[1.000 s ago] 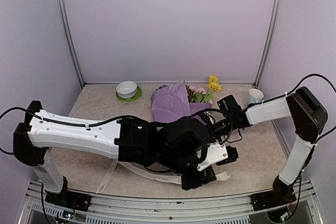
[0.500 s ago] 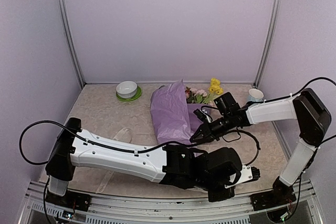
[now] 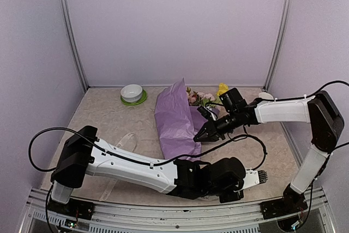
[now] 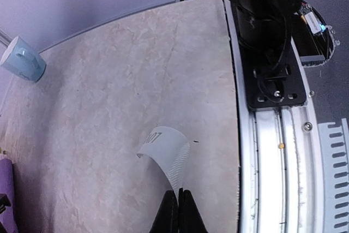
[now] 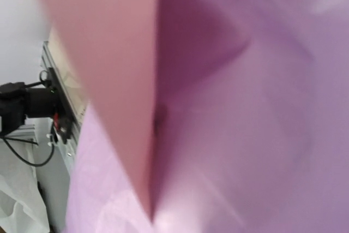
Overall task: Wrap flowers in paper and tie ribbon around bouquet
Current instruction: Place the right side of the ribbon at the center of the board.
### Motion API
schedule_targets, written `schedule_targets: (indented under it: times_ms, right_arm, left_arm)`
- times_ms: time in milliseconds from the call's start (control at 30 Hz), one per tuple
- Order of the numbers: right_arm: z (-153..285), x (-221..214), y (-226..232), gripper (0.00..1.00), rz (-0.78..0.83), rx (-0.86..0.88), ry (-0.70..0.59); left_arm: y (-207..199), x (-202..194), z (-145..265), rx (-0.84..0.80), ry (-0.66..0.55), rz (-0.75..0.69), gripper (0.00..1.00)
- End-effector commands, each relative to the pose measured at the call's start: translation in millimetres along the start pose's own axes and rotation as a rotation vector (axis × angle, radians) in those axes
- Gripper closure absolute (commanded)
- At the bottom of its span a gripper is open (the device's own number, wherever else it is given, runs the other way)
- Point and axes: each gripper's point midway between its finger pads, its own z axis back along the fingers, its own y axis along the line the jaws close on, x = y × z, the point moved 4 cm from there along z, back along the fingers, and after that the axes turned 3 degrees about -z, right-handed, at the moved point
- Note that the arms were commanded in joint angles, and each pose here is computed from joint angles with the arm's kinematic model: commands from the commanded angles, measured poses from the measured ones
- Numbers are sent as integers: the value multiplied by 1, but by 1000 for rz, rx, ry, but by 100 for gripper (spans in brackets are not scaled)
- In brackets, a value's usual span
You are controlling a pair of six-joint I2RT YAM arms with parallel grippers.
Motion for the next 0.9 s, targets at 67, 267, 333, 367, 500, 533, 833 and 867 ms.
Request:
schedule_targets:
  times_ms: [67,267,333,367,500,533,833,867]
  right_arm:
    - [1,24,21,100,89,2,-4]
    - [5,41,23,100,75,0,-35]
    - [5,43,24,100,76,3,-34]
    - [4,41,22,100,69,5,-26]
    - [-2,34,15,100,52,18,7]
    - [-3,34,13,100,55,10,12]
    - [4,34,12,100,118,-54,-3]
    - [5,34,12,100,125,-57,-6]
  left_arm:
    - [63,43,24,-61,-272,-57,100]
    - [84,22,32,-94,-224,-174,99]
    - [94,18,43,-134,-190,-153,96]
    - [95,15,46,-149,-177,-141,95]
    - [83,-12,31,-104,-125,-177,95]
    - [88,-20,23,-25,-102,-192,96]
    - [165,4,44,377,-218,-228,99]
    - [162,6,43,371,-212,-258,98]
